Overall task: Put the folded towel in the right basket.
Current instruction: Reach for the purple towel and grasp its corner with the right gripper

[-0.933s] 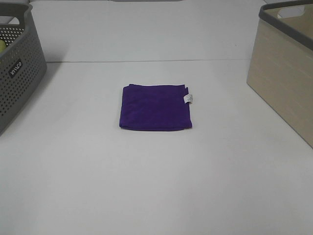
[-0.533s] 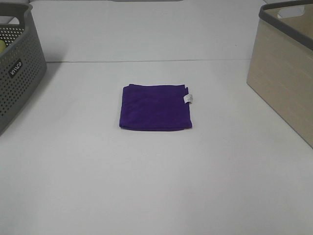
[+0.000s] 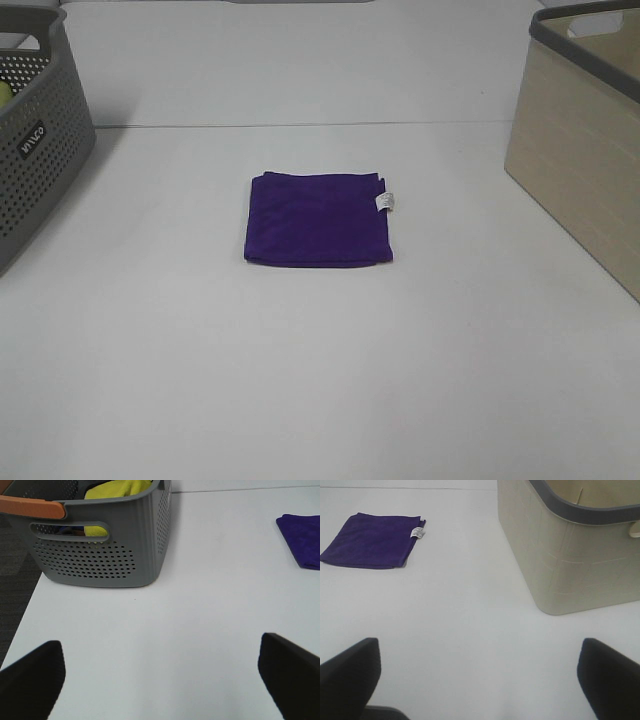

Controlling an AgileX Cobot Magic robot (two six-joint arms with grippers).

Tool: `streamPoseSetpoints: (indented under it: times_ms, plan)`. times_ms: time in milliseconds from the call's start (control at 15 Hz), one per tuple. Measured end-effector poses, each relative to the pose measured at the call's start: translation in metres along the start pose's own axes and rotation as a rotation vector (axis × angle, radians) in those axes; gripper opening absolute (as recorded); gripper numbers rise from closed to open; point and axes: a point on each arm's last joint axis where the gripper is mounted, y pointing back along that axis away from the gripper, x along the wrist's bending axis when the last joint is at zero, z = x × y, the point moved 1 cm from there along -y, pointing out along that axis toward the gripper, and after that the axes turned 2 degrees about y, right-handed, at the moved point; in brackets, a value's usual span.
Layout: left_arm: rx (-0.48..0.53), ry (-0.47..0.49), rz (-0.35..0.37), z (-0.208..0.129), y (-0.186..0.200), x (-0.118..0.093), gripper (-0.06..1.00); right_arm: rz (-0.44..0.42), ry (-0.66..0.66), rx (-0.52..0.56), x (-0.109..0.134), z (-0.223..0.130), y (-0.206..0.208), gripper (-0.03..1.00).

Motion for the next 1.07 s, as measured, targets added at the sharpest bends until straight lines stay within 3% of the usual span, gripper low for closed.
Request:
streamPoseSetpoints:
  times_ms: [1067]
  plan:
    - [0.0, 0.0, 0.0, 0.0, 0.0, 0.0, 0.99, 0.0, 0.0, 0.0, 0.0, 0.0, 0.0, 0.97]
